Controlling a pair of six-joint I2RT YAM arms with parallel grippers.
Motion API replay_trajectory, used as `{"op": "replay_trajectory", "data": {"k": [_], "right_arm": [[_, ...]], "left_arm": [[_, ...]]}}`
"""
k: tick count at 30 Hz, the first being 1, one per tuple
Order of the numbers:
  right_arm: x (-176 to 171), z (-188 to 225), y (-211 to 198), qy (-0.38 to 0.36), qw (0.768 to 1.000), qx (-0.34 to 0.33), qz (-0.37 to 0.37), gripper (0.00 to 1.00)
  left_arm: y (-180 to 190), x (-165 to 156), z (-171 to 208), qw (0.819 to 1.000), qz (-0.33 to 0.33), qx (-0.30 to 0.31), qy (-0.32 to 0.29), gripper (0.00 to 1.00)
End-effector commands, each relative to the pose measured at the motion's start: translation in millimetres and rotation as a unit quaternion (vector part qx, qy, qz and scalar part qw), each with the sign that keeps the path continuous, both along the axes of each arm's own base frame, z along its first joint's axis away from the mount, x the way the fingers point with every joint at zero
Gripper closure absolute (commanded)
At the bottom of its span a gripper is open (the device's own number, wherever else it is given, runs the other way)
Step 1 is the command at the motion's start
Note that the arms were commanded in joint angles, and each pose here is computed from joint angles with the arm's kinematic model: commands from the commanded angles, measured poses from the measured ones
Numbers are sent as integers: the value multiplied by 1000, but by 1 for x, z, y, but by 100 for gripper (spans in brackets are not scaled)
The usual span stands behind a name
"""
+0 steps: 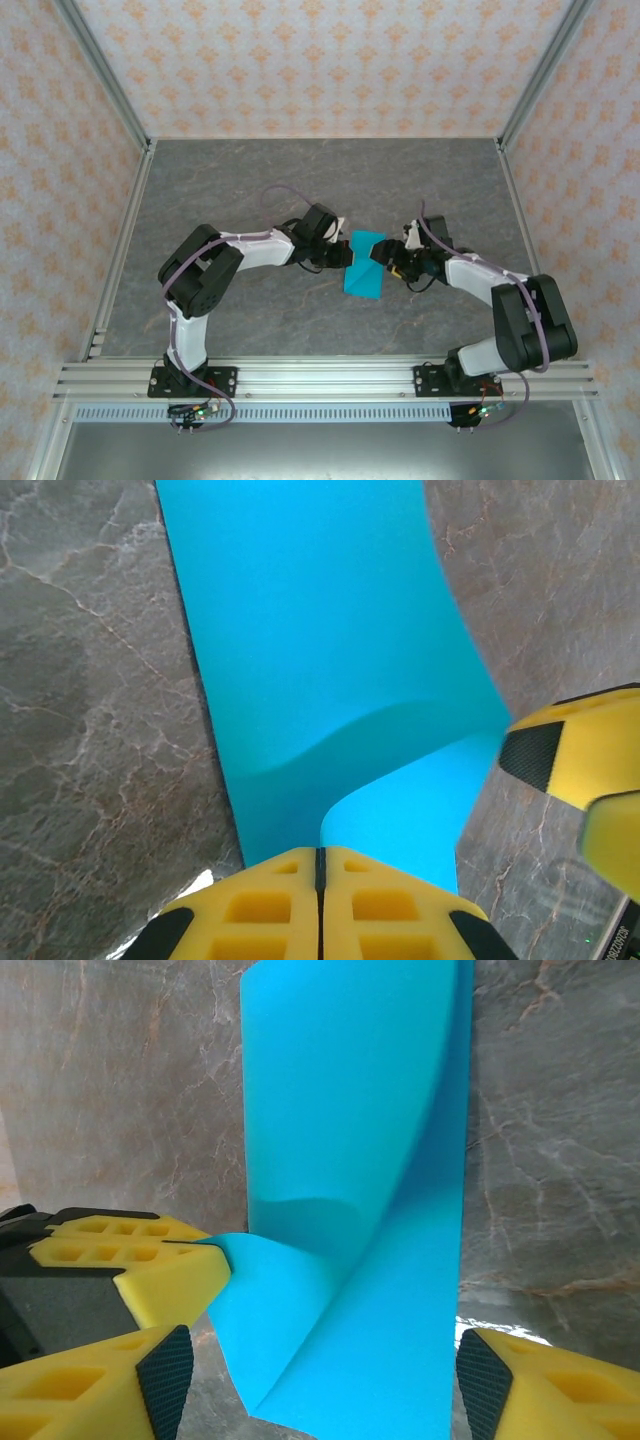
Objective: Fold a paper plane with a square sheet of paper (fold left side to right side)
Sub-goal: Turn over the paper at the center of the table.
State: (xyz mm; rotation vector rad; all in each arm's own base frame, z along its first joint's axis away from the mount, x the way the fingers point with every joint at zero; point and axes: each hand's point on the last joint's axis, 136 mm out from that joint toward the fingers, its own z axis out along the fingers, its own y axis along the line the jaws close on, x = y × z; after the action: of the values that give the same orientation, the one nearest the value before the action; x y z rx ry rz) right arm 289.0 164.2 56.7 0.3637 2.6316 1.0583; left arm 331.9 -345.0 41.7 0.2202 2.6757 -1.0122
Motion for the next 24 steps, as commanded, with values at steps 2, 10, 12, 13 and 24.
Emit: {"op": "replay_trajectory", "data": {"k": [2, 10, 12, 13, 24], "right_arm": [[12, 8, 16, -15, 999, 28, 13, 32], [18, 0, 34, 0, 999, 42, 26, 53], [19, 2, 36, -2, 999, 48, 27, 63], [20, 3, 37, -3, 998, 49, 27, 69], [36, 67, 25, -96, 991, 86, 39, 100]], "left_arm": [[7, 1, 8, 1000, 1, 11, -14, 94], [9, 1, 6, 1000, 4, 15, -14, 92], [9, 3, 19, 1000, 6, 9, -27, 86], [11, 3, 21, 1000, 6, 9, -28, 82], [89, 21, 75, 989, 127, -41, -67, 39]]}}
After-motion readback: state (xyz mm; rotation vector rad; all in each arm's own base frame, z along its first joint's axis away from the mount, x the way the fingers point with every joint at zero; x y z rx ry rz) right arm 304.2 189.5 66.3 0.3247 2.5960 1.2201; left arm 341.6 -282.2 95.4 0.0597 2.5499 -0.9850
